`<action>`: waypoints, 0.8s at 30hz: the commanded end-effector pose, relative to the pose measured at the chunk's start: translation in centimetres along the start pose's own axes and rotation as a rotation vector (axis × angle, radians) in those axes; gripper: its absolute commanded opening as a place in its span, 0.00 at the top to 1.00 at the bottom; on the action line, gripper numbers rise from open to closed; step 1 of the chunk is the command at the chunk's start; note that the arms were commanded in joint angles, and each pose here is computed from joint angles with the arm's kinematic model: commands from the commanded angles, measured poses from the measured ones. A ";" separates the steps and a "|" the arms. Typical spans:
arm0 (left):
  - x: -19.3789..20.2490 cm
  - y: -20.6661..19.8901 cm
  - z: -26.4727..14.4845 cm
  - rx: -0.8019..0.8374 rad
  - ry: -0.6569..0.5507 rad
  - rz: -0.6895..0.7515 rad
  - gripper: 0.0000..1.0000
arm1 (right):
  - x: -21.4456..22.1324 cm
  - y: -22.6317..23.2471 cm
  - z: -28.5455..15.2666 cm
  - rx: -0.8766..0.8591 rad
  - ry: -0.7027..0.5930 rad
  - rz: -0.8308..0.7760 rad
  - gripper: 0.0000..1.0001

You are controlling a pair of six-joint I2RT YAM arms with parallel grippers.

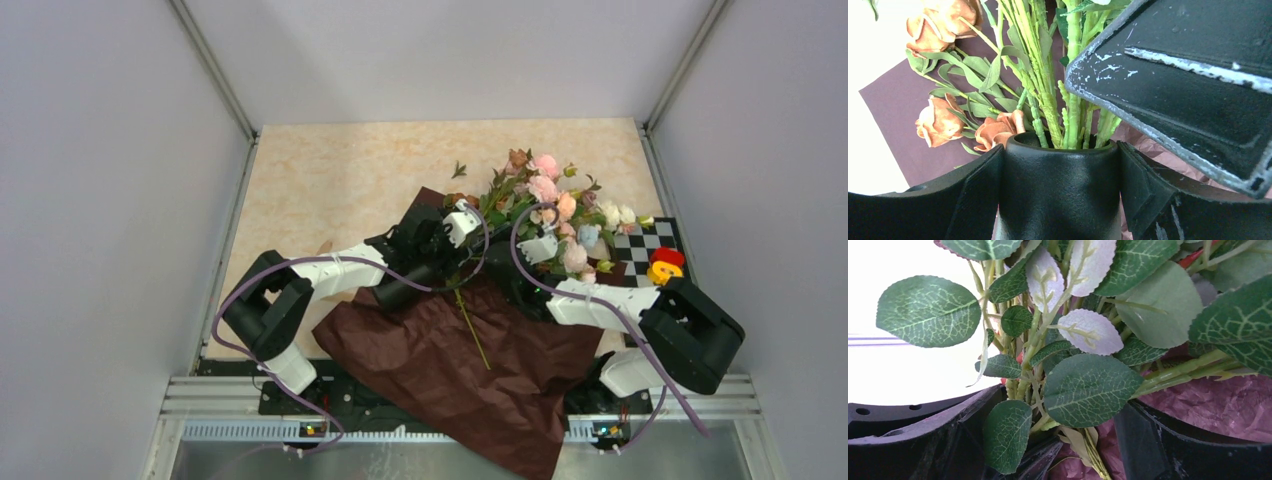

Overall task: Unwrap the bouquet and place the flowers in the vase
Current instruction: Pick up the vase from the wrapping paper.

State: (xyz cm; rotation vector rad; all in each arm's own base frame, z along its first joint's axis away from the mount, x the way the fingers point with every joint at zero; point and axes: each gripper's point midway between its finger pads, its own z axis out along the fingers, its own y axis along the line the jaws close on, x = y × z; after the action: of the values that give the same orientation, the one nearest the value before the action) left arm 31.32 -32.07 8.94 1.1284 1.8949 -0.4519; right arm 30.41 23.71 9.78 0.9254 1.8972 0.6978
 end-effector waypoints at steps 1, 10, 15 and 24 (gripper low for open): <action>-4.7 1.0 -0.1 -0.021 -0.131 0.026 1.00 | 0.6 1.6 -1.1 -0.047 0.069 0.099 0.16; -4.3 0.3 0.1 0.018 -0.118 0.030 1.00 | -0.5 2.6 1.3 -0.114 0.049 0.118 0.09; -4.5 0.3 0.2 0.024 -0.119 0.035 1.00 | -0.8 1.8 2.4 -0.077 0.048 0.133 0.08; -4.2 0.0 0.3 0.038 -0.111 0.041 1.00 | 0.1 1.6 4.7 -0.117 0.087 0.148 0.12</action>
State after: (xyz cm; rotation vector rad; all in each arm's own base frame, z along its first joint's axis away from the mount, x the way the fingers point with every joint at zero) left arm 31.09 -32.38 8.12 1.1667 1.9094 -0.4700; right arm 33.37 23.86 6.47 1.0294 1.9369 0.8180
